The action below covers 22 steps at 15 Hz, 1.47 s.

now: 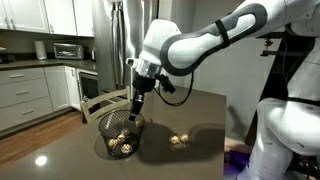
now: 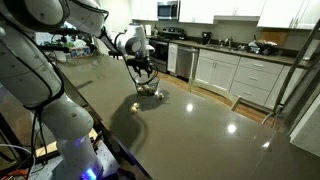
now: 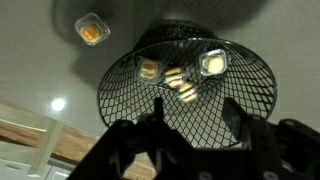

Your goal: Pick up the all candy from the table and put them in the black basket.

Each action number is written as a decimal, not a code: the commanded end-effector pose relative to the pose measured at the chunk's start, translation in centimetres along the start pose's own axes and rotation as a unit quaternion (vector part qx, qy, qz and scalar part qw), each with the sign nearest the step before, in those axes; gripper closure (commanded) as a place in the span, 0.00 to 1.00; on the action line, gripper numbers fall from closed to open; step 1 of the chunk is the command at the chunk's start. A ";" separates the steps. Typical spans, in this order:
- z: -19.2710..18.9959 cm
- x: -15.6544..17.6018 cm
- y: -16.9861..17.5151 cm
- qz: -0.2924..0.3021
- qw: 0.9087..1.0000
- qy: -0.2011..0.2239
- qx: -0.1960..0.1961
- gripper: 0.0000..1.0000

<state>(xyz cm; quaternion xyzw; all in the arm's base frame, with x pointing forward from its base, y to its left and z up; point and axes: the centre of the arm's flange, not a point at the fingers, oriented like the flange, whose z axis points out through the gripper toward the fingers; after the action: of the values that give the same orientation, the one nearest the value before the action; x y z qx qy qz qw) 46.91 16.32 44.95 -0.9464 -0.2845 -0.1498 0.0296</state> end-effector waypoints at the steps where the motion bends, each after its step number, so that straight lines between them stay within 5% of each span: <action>1: -1.3 -0.8 0.0 -0.014 1.000 -0.002 -0.009 0.07; 3: -1.7 -1.0 0.0 -0.015 1.000 -0.007 -0.013 0.00; 15: -2.7 -3.0 2.5 0.010 0.996 -0.080 -0.047 0.00; 22: -1.8 -5.4 5.6 0.074 0.985 -0.146 -0.056 0.00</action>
<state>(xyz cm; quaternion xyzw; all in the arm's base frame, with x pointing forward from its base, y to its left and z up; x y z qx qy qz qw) 45.35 9.90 45.27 -0.9705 -0.2331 -0.0440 -0.0435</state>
